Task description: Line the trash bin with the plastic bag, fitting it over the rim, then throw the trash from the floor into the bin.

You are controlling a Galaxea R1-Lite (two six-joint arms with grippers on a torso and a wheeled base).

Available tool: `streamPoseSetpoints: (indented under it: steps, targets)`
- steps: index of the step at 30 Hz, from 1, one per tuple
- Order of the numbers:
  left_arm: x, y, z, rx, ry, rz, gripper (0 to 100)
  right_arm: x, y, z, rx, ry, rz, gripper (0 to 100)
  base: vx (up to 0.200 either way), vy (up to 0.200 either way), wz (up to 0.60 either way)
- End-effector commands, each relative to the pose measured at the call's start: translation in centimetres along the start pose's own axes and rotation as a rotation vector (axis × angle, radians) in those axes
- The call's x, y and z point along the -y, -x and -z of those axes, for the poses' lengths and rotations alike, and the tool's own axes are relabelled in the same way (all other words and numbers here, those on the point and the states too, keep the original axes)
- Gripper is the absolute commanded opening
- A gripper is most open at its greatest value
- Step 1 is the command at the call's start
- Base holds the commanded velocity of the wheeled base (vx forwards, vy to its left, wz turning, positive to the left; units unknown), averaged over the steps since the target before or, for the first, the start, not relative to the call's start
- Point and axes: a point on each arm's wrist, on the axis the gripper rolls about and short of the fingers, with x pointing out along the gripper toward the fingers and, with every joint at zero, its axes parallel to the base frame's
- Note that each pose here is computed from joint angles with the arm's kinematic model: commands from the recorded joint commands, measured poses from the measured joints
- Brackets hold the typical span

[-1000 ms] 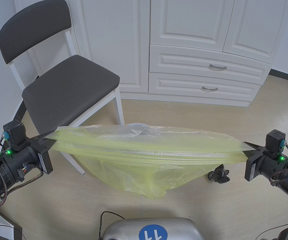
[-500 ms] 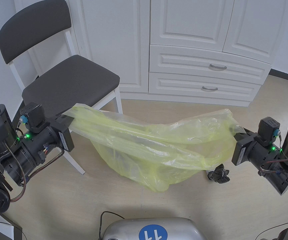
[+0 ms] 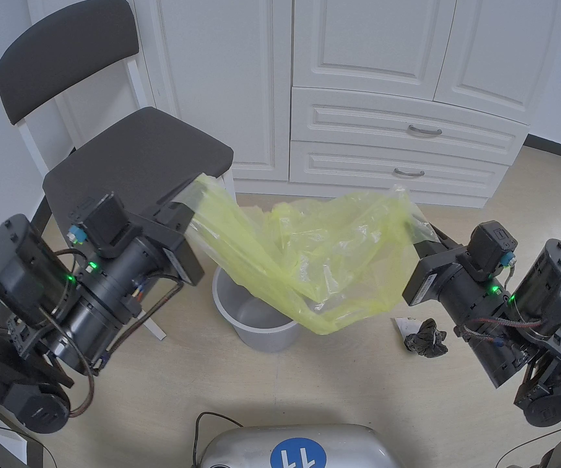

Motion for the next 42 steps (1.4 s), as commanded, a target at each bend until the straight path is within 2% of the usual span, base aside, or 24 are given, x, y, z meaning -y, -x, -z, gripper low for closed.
streamPoseSetpoints:
  steps: [1, 3, 8, 14, 21, 25, 32, 42]
  targets:
    - [1.7, -2.1, 3.0, -0.046, 0.019, 0.005, 0, -1.9, -0.5, 2.5, -0.026, 0.005, -0.077, 0, 0.0, 0.0, 0.0]
    - [1.8, -2.4, 3.1, -0.042, 0.025, -0.008, 0, -2.0, -0.5, 2.7, -0.019, 0.001, -0.086, 0, 0.0, 0.0, 0.0]
    - [2.5, -3.2, 3.4, -0.037, 0.076, -0.004, 0, -2.9, -1.0, 4.9, -0.08, 0.02, -0.124, 0, 0.0, 0.0, 0.0]
    - [2.2, -4.2, 4.8, -0.06, 0.118, -0.021, 0, -4.1, -1.7, 6.8, -0.123, -0.054, -0.143, 0, 0.0, 0.0, 0.0]
    - [2.2, -4.4, 5.2, -0.069, 0.118, -0.023, 0, -4.8, -2.7, 7.9, -0.137, -0.123, -0.136, 0, 0.0, 0.0, 0.0]
    - [1.6, -5.0, 5.9, -0.078, 0.115, -0.044, 0, -5.3, -4.5, 10.1, -0.158, -0.189, -0.11, 0, 0.0, 0.0, 0.0]
    - [0.8, -6.0, 7.4, -0.095, 0.138, -0.075, 0, -5.1, -7.2, 11.9, -0.141, -0.304, -0.061, 0, 0.0, 0.0, 0.0]
    - [0.9, -7.7, 10.1, -0.125, 0.147, -0.105, 0, -4.3, -8.8, 14.4, -0.159, -0.314, -0.013, 0, 0.0, 0.0, 0.0]
